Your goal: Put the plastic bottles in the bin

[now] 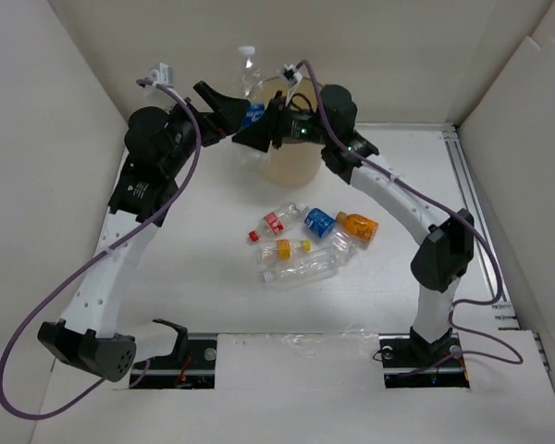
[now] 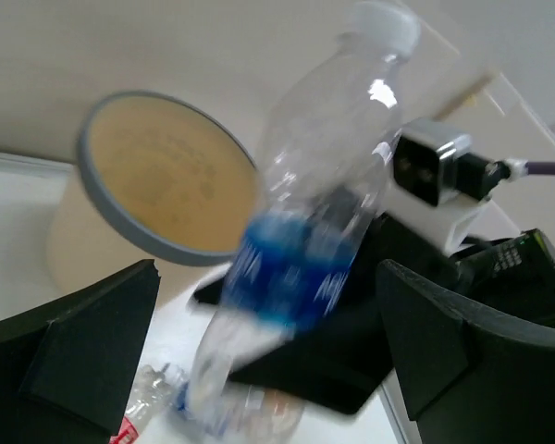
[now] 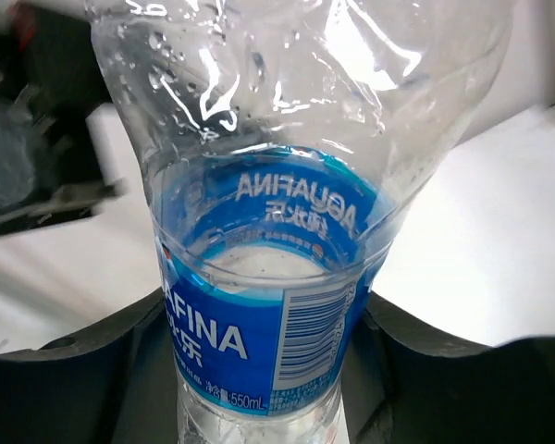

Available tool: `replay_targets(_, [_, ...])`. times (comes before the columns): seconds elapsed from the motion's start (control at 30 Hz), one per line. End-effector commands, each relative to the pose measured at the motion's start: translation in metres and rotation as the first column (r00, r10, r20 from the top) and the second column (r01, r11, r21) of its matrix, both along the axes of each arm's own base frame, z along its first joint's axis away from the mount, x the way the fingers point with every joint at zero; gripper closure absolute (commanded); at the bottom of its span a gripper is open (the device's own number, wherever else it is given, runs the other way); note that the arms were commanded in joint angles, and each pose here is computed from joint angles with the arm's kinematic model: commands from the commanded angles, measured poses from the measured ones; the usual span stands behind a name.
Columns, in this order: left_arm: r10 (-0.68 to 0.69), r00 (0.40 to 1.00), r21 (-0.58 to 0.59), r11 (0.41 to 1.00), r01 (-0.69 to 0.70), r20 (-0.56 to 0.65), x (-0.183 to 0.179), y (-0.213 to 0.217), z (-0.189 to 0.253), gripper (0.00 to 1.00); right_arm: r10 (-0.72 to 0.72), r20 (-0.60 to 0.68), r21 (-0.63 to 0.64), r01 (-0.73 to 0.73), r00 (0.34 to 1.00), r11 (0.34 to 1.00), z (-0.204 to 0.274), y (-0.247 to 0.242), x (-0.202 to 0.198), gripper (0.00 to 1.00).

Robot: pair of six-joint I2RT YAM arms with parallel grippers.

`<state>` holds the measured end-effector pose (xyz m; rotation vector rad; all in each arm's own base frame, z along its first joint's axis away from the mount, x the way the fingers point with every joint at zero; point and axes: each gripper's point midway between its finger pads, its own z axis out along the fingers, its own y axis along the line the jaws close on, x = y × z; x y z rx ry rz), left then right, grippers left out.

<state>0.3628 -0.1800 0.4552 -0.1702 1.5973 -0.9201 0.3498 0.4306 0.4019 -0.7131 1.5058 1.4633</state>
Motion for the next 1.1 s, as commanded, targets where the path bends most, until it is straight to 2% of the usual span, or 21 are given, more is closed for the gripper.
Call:
replay_targets(0.0, [0.29,0.952,-0.059,0.957,-0.286,0.098,-0.019,0.061,0.053,0.0,-0.165,0.062,0.015,0.164,0.984,0.986,0.029,-0.035,0.066,1.0])
replay_targets(0.03, [0.342,0.936,-0.059,0.939,-0.337,0.086,-0.02,0.072,0.05,0.0,-0.236,0.061,0.001,0.236,0.97,0.972,0.029,-0.048,0.098,1.0])
replay_targets(0.13, [0.415,0.907,-0.027,0.91,-0.414,0.069,-0.022,0.088,0.033,0.0,-0.342,0.06,0.01,0.342,0.938,0.94,0.031,-0.069,0.144,1.0])
replay_targets(0.17, [0.415,0.907,-0.017,0.91,-0.415,0.072,-0.025,0.09,0.03,0.0,-0.392,0.079,0.036,0.391,0.916,0.92,0.045,-0.084,0.158,1.0])
replay_targets(0.2, [0.415,0.908,-0.008,0.91,-0.415,0.062,-0.023,0.089,0.024,0.0,-0.419,0.062,0.021,0.418,0.906,0.908,0.027,-0.086,0.178,0.99])
replay_targets(0.3, [0.383,0.922,0.041,0.922,-0.385,0.048,-0.017,0.081,0.002,0.0,-0.49,0.072,0.034,0.489,0.868,0.871,0.024,-0.102,0.208,0.95])
replay_targets(0.37, [0.353,0.935,0.058,0.933,-0.355,0.03,-0.014,0.074,-0.014,0.0,-0.53,0.044,0.005,0.531,0.847,0.848,-0.002,-0.108,0.231,0.91])
replay_targets(0.43, [0.336,0.941,0.083,0.938,-0.337,0.031,-0.012,0.071,-0.023,0.0,-0.551,0.069,-0.016,0.553,0.831,0.833,-0.015,-0.114,0.242,0.55])
replay_targets(0.47, [0.322,0.946,0.082,0.943,-0.323,0.034,-0.011,0.068,-0.024,0.0,-0.566,0.075,-0.026,0.569,0.821,0.822,-0.017,-0.117,0.244,0.33])
replay_targets(0.53, [0.313,0.949,0.097,0.944,-0.314,0.029,-0.011,0.066,-0.03,0.0,-0.609,0.102,-0.05,0.615,0.787,0.787,-0.019,-0.121,0.247,0.0])
replay_targets(0.63, [0.291,0.957,0.112,0.951,-0.29,0.009,-0.004,0.06,-0.043,0.0,-0.672,0.127,-0.067,0.683,0.729,0.728,-0.014,-0.135,0.251,0.0])
replay_targets(0.7, [0.246,0.969,0.129,0.961,-0.245,0.004,0.005,0.048,-0.059,0.0,-0.697,0.163,-0.05,0.711,0.698,0.701,0.009,-0.141,0.241,0.0])
replay_targets(0.73, [0.228,0.974,0.126,0.966,-0.227,0.009,0.006,0.045,-0.064,0.0,-0.737,0.189,-0.057,0.757,0.649,0.651,0.013,-0.154,0.243,0.0])
replay_targets(0.8, [0.185,0.982,0.121,0.975,-0.188,0.036,0.015,0.034,-0.075,0.0,-0.769,0.197,-0.054,0.79,0.608,0.611,0.03,-0.163,0.23,0.0])
replay_targets(0.87, [0.136,0.991,0.148,0.98,-0.135,0.007,0.019,0.024,-0.104,0.0,-0.799,0.193,-0.111,0.822,0.569,0.558,0.021,-0.178,0.224,0.0])
replay_targets(0.9, [0.125,0.992,0.161,0.98,-0.12,-0.02,0.025,0.019,-0.12,0.0,-0.81,0.205,-0.095,0.835,0.55,0.543,0.041,-0.189,0.208,0.0])
replay_targets(0.97, [0.068,0.998,0.214,0.975,-0.063,-0.015,0.029,0.01,-0.14,0.0,-0.807,0.197,-0.134,0.83,0.557,0.541,0.038,-0.197,0.189,0.0])
replay_targets(1.07, [-0.021,1.0,0.312,0.95,0.02,-0.001,0.04,-0.004,-0.172,0.0,-0.769,0.171,-0.229,0.784,0.616,0.577,0.015,-0.205,0.143,0.0])
